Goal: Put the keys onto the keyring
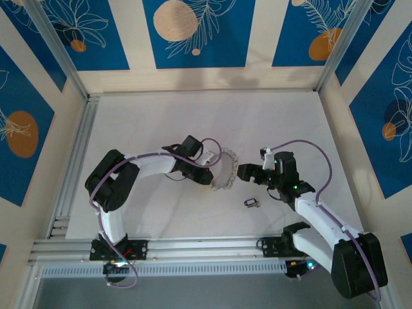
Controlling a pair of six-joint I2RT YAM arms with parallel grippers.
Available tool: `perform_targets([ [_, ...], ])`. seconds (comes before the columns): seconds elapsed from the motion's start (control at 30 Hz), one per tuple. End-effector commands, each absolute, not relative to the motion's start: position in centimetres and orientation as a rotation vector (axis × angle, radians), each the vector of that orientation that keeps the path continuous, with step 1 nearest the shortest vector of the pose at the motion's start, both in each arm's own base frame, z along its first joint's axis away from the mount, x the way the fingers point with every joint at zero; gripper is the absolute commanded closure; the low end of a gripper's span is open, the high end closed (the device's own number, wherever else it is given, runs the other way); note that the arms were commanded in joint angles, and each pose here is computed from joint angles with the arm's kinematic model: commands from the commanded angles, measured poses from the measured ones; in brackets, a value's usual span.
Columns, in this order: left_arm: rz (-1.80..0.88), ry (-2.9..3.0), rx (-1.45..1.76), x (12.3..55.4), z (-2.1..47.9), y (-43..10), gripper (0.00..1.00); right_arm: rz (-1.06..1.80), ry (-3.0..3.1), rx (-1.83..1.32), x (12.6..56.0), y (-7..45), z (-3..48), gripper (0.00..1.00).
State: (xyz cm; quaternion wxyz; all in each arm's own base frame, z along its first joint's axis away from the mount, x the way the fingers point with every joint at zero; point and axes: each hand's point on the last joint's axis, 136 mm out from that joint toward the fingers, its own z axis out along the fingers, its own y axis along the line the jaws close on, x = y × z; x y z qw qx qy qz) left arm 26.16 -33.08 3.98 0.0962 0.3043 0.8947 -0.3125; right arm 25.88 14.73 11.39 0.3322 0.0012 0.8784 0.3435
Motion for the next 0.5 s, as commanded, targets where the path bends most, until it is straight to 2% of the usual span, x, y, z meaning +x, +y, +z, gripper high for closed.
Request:
perform_targets([
  [0.0,-0.938,2.689,0.957,24.9,3.0,-33.2,0.79,0.874,2.269,-0.029,26.3,14.6,12.6,0.13],
  [0.27,-0.889,2.704,0.973,24.9,2.1,-33.4,0.80,0.883,2.237,-0.030,26.0,14.1,13.5,0.13],
  [0.47,-0.881,2.693,0.985,24.9,2.4,-33.8,0.89,0.883,2.230,-0.017,26.0,13.6,13.8,0.13],
])
